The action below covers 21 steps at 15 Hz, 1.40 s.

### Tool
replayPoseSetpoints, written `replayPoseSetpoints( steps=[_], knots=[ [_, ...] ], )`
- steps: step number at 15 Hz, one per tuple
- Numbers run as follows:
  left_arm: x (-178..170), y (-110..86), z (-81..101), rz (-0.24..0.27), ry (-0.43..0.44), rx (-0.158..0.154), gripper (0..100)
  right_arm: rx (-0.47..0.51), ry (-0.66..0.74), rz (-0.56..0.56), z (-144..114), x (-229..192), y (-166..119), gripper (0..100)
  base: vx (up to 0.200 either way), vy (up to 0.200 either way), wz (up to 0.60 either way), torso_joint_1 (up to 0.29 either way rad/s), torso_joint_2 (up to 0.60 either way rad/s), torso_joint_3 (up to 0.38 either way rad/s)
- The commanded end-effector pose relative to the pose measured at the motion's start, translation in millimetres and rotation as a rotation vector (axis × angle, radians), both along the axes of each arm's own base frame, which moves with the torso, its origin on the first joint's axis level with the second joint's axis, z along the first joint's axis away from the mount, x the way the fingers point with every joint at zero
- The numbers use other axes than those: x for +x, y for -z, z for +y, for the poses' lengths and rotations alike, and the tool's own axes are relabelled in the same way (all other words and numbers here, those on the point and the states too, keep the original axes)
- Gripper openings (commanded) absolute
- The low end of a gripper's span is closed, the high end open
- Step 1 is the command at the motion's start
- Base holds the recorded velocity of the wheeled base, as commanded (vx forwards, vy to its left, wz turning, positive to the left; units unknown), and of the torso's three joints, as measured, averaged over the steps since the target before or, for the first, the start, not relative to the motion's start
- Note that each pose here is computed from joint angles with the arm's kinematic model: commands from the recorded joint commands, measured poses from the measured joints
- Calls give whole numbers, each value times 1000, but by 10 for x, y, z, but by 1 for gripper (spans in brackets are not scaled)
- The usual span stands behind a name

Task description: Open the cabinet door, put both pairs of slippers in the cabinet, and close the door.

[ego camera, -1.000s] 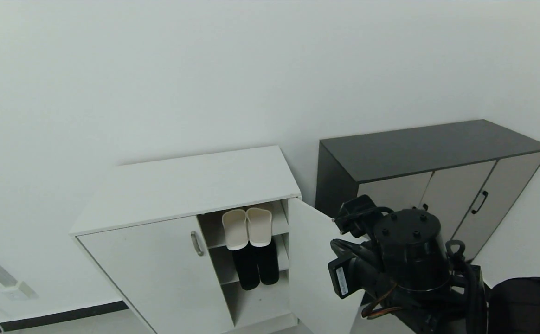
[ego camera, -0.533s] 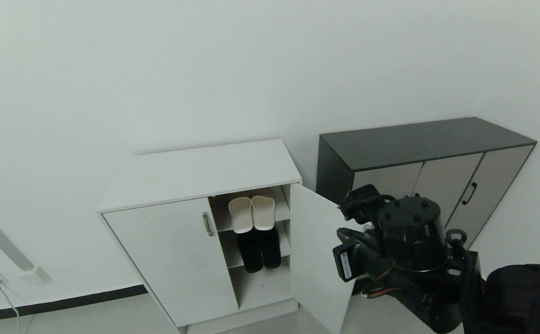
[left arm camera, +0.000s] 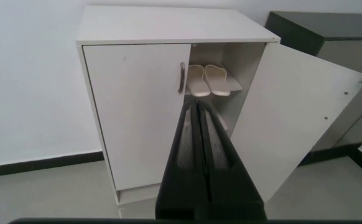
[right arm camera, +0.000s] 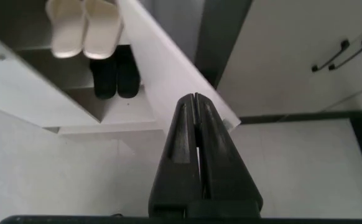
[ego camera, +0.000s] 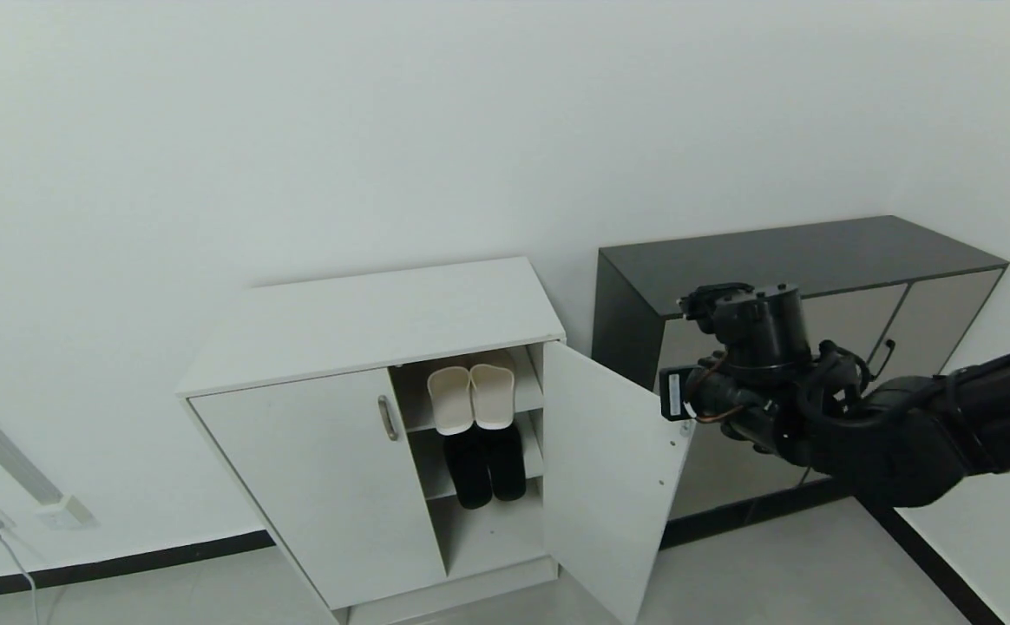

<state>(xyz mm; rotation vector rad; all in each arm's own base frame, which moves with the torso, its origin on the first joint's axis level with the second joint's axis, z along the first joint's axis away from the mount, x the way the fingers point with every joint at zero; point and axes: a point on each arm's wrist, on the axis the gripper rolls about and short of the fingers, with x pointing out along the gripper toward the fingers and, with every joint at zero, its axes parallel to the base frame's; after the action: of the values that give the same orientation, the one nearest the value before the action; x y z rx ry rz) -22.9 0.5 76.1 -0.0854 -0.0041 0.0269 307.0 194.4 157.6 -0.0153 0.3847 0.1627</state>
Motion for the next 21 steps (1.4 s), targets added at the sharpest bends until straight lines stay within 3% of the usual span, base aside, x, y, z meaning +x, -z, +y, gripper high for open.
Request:
replayPoseSetpoints(
  steps=[1, 9, 11, 21],
  knots=[
    [0, 0, 0, 0, -1, -1, 0, -8, 50, 51, -68, 309, 242, 0, 0, 0, 0, 0, 0, 0],
    [1, 0, 0, 1, -1, -1, 0, 5, 101, 90, -263, 752, 534, 0, 0, 0, 0, 0, 0, 0],
    [0, 0, 0, 0, -1, -1, 0, 36, 95, 104, -252, 782, 573, 0, 0, 0, 0, 0, 0, 0],
    [0, 0, 0, 0, -1, -1, 0, 15, 63, 145, -99, 741, 749, 0, 0, 0, 0, 0, 0, 0]
  ],
)
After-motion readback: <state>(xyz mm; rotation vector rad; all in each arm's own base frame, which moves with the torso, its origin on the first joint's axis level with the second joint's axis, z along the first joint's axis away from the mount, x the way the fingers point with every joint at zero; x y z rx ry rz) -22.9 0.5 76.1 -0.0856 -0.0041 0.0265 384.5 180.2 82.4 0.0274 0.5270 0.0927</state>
